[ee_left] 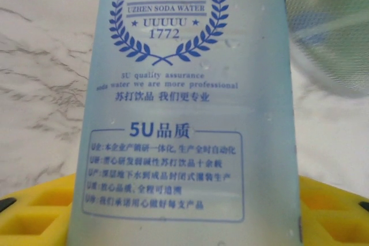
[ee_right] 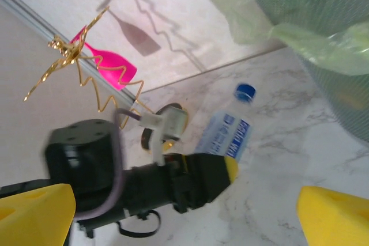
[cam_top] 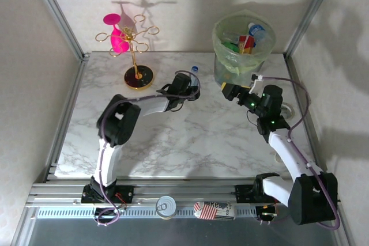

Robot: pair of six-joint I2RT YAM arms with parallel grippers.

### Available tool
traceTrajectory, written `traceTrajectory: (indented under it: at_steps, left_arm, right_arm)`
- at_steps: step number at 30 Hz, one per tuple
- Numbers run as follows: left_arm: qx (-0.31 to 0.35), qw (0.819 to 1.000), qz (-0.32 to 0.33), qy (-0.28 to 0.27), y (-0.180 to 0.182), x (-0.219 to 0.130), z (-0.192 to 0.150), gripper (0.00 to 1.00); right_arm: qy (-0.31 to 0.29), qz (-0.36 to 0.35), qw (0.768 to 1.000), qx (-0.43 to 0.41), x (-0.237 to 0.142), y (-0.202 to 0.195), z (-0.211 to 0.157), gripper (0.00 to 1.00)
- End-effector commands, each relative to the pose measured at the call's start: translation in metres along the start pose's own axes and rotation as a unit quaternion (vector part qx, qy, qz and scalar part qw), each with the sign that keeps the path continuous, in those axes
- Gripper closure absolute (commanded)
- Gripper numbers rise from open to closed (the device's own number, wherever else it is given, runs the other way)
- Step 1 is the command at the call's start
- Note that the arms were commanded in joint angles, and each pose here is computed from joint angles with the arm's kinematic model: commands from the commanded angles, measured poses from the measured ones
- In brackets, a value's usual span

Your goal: Put the plastic bottles in the bin

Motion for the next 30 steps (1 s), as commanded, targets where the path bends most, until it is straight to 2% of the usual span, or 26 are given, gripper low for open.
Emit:
traceTrajectory:
  at_steps: [1,7,12,18,26,30]
  left_arm:
    - [-0.055,0.988,-0.084,-0.114,-0.024,-0.046,0.038,0.50]
    - [-0.078,0.974,-0.140,-0.160,-0.028,-0.096,0.025,0.51]
    - [-0.051,0.966,-0.166,-0.191,-0.038,-0.131,0.015,0.49]
    - [-0.006,0.964,-0.161,-0.213,-0.049,-0.158,0.006,0.49]
    - [0.033,0.965,-0.136,-0.223,-0.059,-0.171,0.002,0.47]
    - [0.043,0.966,-0.124,-0.223,-0.061,-0.172,0.000,0.46]
  right_arm:
    - [-0.003,0.033,0.999,-0.015,0.010,0.019,0.003,0.01]
    - [0.027,0.058,0.998,-0.021,0.037,0.036,-0.009,0.01]
    - [0.067,0.084,0.994,-0.030,0.061,0.052,-0.023,0.01]
    - [0.104,0.101,0.989,-0.030,0.088,0.065,-0.039,0.02]
    - [0.130,0.123,0.983,-0.030,0.108,0.080,-0.051,0.13]
    - [0.134,0.126,0.982,-0.030,0.112,0.083,-0.051,0.25]
Point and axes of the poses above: each hand's point on the last joint's axis, 136 mm out from that joint toward the fingers, its own x axis out along the fingers, its own y axis along the line the jaws close on, z = x × y, the point moved 5 cm from there along -x, back along the fingers, and after that the axes turned 11 degrees about x, right-handed, at the moved point
